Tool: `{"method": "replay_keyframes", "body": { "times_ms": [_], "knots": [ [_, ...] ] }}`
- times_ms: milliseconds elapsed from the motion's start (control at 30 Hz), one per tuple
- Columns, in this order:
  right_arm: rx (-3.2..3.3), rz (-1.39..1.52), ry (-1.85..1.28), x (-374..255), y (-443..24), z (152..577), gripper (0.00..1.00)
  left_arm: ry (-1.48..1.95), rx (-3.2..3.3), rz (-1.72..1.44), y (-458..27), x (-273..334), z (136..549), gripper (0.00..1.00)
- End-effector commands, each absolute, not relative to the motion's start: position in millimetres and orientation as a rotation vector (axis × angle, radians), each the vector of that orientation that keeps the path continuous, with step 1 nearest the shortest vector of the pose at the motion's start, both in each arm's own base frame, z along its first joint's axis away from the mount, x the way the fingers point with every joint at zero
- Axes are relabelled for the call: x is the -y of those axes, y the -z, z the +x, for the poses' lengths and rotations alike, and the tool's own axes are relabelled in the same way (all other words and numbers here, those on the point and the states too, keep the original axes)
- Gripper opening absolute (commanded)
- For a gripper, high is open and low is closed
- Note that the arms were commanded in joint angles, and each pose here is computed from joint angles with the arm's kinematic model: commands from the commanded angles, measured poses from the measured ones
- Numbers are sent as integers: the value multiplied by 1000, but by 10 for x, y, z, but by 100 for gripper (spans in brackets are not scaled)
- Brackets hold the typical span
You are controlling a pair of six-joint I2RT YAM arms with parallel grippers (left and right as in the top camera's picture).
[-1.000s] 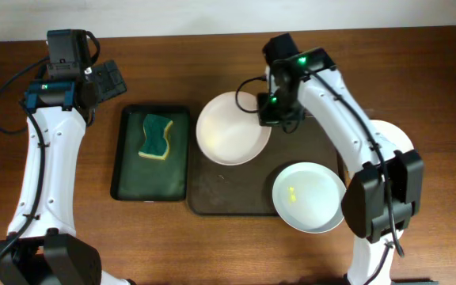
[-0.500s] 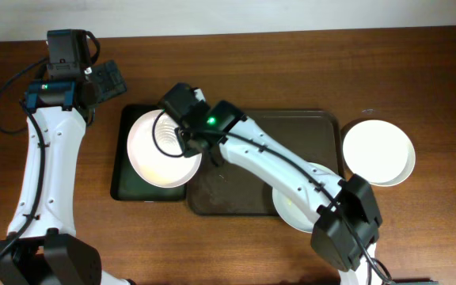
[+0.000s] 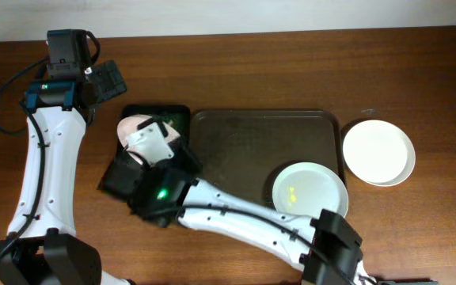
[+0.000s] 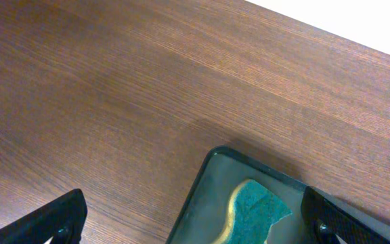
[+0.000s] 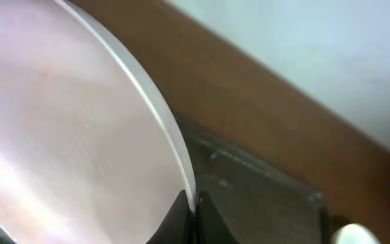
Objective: Clean dirty plates on tray and stack at the side
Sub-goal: 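Lift the cleaned plate with the right gripper and carry it rightward, then set the plate onto the plate stack at right and release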
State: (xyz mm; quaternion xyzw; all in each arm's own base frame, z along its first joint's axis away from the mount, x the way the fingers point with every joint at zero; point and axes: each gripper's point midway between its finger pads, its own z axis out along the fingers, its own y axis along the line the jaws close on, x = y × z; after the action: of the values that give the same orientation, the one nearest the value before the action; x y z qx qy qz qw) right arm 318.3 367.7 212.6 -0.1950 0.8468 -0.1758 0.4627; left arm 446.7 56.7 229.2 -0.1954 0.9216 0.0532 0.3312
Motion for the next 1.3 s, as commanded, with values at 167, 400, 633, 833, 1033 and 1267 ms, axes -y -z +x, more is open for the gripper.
{"method": "replay_keyframes", "body": {
  "times_ms": [167, 400, 633, 833, 1033, 1267],
  "knots": [
    [-1790, -325, 578, -3581, -2832, 3039, 4, -144, -2415, -510, -2266, -570, 4472, 99],
    [-1981, -263, 397, -3577, -2514, 3219, 4, -144, -2416, -510, -2266, -570, 4472, 99],
    [-2665, -335, -324, -3434, -1688, 3632, 4, -144, -2416, -510, -2266, -570, 4472, 99],
    [-2985, 42, -540, -1719, -1530, 4026, 4, -144, -2415, -510, -2266, -570, 4472, 99],
    [-3080, 648, -481, 292, -1464, 3753, 4, -144, -2416, -510, -2266, -570, 4472, 99],
    [-3021, 1204, -461, 1468, -1043, 3078, 4, -144, -2416, -510, -2266, -570, 4472, 99]
  ]
}}
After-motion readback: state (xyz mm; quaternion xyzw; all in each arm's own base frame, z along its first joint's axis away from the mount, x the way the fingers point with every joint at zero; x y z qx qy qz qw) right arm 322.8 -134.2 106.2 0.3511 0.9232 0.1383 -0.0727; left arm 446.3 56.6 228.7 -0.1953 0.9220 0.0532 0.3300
